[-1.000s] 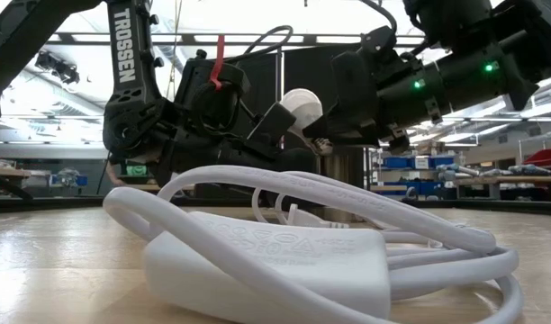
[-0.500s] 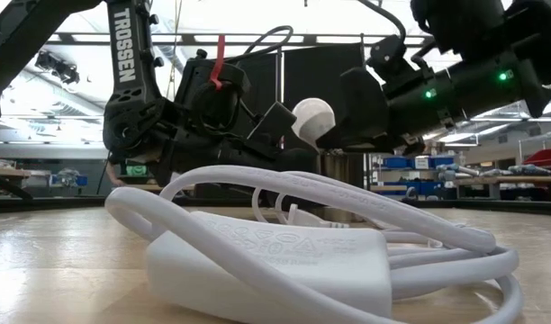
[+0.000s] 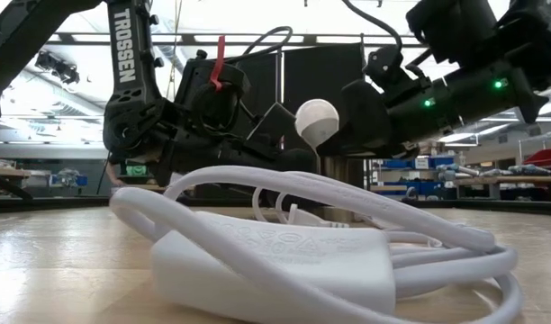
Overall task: Screw lightbulb
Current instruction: Insert the white lightbulb into the silver lamp
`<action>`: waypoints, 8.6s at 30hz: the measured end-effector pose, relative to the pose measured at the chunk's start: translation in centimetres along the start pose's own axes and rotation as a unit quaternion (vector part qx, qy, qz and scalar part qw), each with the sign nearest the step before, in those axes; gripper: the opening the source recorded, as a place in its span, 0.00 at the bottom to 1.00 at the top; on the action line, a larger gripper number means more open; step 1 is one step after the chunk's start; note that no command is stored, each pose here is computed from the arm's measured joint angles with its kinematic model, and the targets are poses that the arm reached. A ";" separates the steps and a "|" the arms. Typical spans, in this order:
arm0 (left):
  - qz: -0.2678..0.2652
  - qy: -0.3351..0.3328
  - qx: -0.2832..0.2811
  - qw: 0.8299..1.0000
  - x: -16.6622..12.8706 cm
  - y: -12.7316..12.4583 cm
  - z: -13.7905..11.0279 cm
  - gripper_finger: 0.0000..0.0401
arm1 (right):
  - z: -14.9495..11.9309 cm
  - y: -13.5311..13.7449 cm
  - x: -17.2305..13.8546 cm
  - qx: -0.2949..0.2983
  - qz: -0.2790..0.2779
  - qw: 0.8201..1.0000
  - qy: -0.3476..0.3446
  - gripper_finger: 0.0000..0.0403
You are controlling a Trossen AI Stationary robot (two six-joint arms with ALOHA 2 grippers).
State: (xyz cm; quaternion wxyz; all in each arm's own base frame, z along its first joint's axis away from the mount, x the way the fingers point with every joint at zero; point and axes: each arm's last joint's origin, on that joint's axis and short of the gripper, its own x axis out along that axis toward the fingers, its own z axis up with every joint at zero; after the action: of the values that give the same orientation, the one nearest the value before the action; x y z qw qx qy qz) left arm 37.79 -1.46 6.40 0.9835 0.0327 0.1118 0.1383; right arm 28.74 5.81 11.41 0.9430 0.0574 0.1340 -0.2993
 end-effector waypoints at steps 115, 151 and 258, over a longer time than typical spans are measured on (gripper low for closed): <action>-0.016 0.010 0.003 1.000 0.0 -0.1 -0.3 0.52 | 10.0 2.9 -0.1 -0.057 -0.012 0.942 0.331 0.70; -0.142 0.022 0.009 0.990 -0.1 -0.9 -0.4 0.52 | 5.1 2.1 -6.4 -0.153 0.064 0.959 0.229 0.70; -0.141 0.029 -0.005 0.990 -0.2 -0.9 -0.6 0.52 | 1.3 -0.5 -0.8 -0.066 0.177 0.980 0.057 0.48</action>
State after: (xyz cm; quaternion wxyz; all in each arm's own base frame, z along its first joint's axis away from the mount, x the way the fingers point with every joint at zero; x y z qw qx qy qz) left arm 37.76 -2.36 5.80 0.9898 0.0076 0.1426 0.0000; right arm 28.15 5.61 12.84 0.9735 0.0346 0.1948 -0.1147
